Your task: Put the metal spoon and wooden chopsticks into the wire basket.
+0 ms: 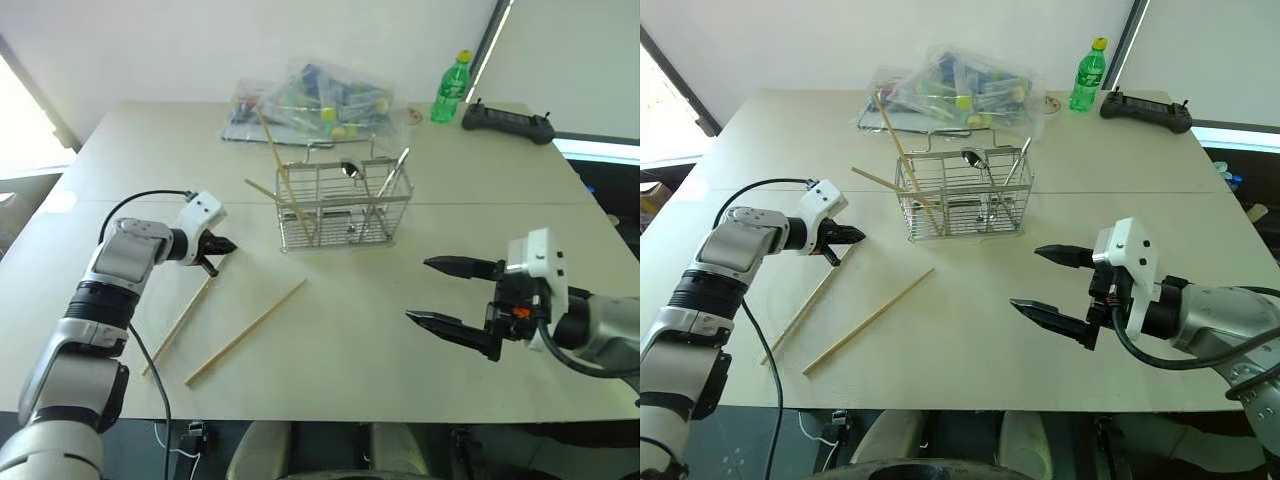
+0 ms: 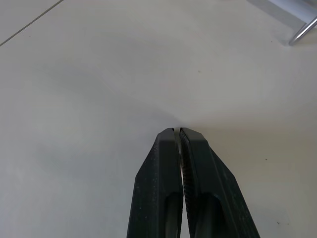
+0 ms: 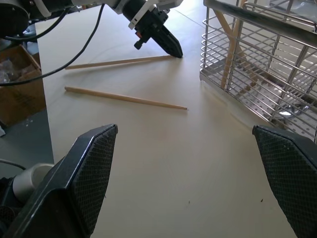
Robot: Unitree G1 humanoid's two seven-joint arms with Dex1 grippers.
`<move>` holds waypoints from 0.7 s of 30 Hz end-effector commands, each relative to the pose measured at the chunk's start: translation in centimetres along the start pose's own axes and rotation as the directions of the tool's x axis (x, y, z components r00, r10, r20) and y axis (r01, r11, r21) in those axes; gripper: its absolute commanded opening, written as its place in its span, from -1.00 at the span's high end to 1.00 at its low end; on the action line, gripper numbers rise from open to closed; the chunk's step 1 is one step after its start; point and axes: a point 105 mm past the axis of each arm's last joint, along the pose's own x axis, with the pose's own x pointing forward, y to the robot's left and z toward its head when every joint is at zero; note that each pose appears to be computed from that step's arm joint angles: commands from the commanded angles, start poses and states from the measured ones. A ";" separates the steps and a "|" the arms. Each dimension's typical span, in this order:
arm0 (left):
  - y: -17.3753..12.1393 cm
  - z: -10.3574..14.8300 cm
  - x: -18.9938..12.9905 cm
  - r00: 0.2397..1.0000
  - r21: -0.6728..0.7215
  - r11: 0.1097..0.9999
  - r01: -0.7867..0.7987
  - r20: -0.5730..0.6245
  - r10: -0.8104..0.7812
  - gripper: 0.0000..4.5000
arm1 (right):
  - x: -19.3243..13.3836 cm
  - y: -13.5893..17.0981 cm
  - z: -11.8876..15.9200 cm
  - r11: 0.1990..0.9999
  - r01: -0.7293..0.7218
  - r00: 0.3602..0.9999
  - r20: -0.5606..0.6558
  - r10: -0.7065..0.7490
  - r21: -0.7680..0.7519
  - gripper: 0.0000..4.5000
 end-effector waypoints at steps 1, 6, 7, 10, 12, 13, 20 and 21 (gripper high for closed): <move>0.5 -0.3 -0.4 0.999 -0.044 0.998 -0.036 -0.009 0.035 0.99 | -0.4 -0.1 1.0 1.000 0.002 1.000 0.025 -0.001 -0.029 -1.00; 1.9 0.5 -1.8 0.995 -0.108 0.990 -0.087 0.036 0.092 0.99 | -0.6 -0.3 0.9 1.000 0.007 1.000 0.017 -0.007 -0.026 -1.00; 2.2 0.6 -2.0 0.994 -0.129 0.987 -0.093 0.044 0.099 0.99 | -0.6 -0.4 1.0 1.000 0.006 1.000 0.017 -0.006 -0.026 -1.00; 2.3 0.4 -2.3 0.993 -0.136 0.985 -0.103 0.038 0.109 0.99 | -0.5 -0.4 1.0 1.000 0.004 1.000 0.018 -0.003 -0.027 -1.00; 2.3 0.4 -2.3 0.993 -0.137 0.985 -0.108 0.038 0.115 0.99 | -0.4 -0.6 1.0 1.000 0.006 1.000 0.018 -0.005 -0.027 -1.00; 2.3 0.5 -2.3 0.992 -0.140 0.984 -0.110 0.041 0.117 0.99 | -0.4 -0.6 1.0 1.000 0.006 1.000 0.018 -0.006 -0.027 -1.00; 4.8 4.6 -5.6 0.959 -0.227 0.958 -0.176 0.179 0.218 0.99 | -0.3 -0.5 1.0 1.000 0.004 0.999 0.032 -0.004 -0.018 -1.00; 5.1 5.0 -6.0 0.955 -0.251 0.951 -0.179 0.186 0.229 0.99 | -0.3 -0.5 1.0 1.000 0.003 1.000 0.031 -0.003 -0.018 -1.00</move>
